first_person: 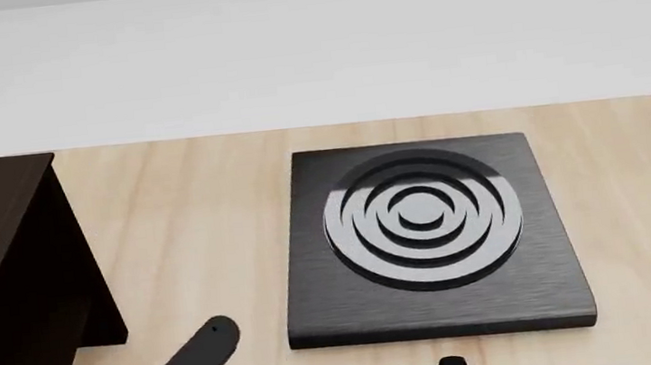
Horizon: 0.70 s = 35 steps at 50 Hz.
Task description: Put the frying pan under the cabinet shelf.
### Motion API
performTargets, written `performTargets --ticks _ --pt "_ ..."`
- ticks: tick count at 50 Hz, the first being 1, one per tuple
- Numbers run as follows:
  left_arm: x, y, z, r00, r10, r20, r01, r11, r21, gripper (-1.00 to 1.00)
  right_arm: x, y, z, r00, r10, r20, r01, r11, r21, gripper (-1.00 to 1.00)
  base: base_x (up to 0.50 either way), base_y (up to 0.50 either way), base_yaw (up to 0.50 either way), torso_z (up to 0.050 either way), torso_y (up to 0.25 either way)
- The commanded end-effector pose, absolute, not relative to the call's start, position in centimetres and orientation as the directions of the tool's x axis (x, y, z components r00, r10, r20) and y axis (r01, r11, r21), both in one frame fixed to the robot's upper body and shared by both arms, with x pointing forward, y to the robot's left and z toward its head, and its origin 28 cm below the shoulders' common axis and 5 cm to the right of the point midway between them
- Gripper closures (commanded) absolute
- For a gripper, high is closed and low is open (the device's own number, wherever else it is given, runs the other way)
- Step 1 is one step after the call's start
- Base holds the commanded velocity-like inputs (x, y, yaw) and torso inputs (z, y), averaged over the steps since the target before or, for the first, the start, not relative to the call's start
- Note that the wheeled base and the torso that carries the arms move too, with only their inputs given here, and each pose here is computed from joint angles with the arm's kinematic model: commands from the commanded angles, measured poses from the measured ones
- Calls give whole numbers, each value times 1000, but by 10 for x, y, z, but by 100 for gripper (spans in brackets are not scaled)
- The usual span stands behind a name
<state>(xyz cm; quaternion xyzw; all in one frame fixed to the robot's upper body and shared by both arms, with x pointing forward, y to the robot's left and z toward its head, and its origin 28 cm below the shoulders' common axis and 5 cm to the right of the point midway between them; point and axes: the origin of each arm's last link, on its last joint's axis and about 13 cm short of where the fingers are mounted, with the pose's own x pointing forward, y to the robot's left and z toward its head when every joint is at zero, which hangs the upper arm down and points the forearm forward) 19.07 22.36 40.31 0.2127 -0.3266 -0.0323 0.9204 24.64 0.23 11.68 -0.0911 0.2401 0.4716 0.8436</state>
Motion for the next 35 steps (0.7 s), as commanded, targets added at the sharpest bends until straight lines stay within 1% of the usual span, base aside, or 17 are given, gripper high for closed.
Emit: performTargets --ticks 1,6,7,8,9,10,13,14,15,20,30,34,35 --pt "206 221 394 795 -205 571 -57 912 406 -100 229 -38 134 601 640 -478 -745 665 -45 -100 0 0 0 0 0" --pt "208 218 396 792 -217 570 -47 910 411 -100 206 -49 145 604 621 -501 -740 669 -63 -100 0 0 0 0 0" --pt "208 217 397 789 -221 573 -45 910 413 -100 194 -54 155 630 608 -483 -725 683 -86 -100 0 0 0 0 0" --pt "208 217 398 789 -222 573 -43 910 412 -100 189 -56 160 656 588 -472 -713 688 -134 -100 0 0 0 0 0" --pt "208 217 397 788 -224 573 -41 910 413 -100 184 -57 164 672 587 -452 -704 695 -146 -100 0 0 0 0 0" --pt "208 217 397 788 -225 573 -41 910 413 -100 181 -58 167 677 589 -441 -701 700 -140 -100 0 0 0 0 0" --pt "208 217 397 786 -228 574 -37 910 412 -100 171 -65 183 740 557 -378 -652 733 -197 -100 0 0 0 0 0" --pt "208 217 397 786 -228 574 -37 910 412 -100 171 -65 183 740 557 -378 -652 733 -197 -100 0 0 0 0 0" --pt "207 216 398 785 -230 575 -36 910 413 -100 166 -68 191 772 535 -343 -620 754 -218 -100 0 0 0 0 0" --pt "205 216 401 779 -233 582 -36 911 412 -100 154 -78 206 831 481 -278 -547 795 -260 -100 0 0 0 0 0" --pt "204 215 404 776 -234 586 -37 910 412 -100 134 -96 229 905 375 -202 -422 852 -309 -100 0 0 0 0 0" --pt "203 216 404 774 -233 589 -38 911 410 -100 124 -103 238 936 310 -167 -351 861 -367 -100 0 0 0 0 0" --pt "203 216 404 774 -233 589 -39 911 410 -100 122 -104 243 939 307 -152 -342 870 -355 -100 0 0 0 0 0"
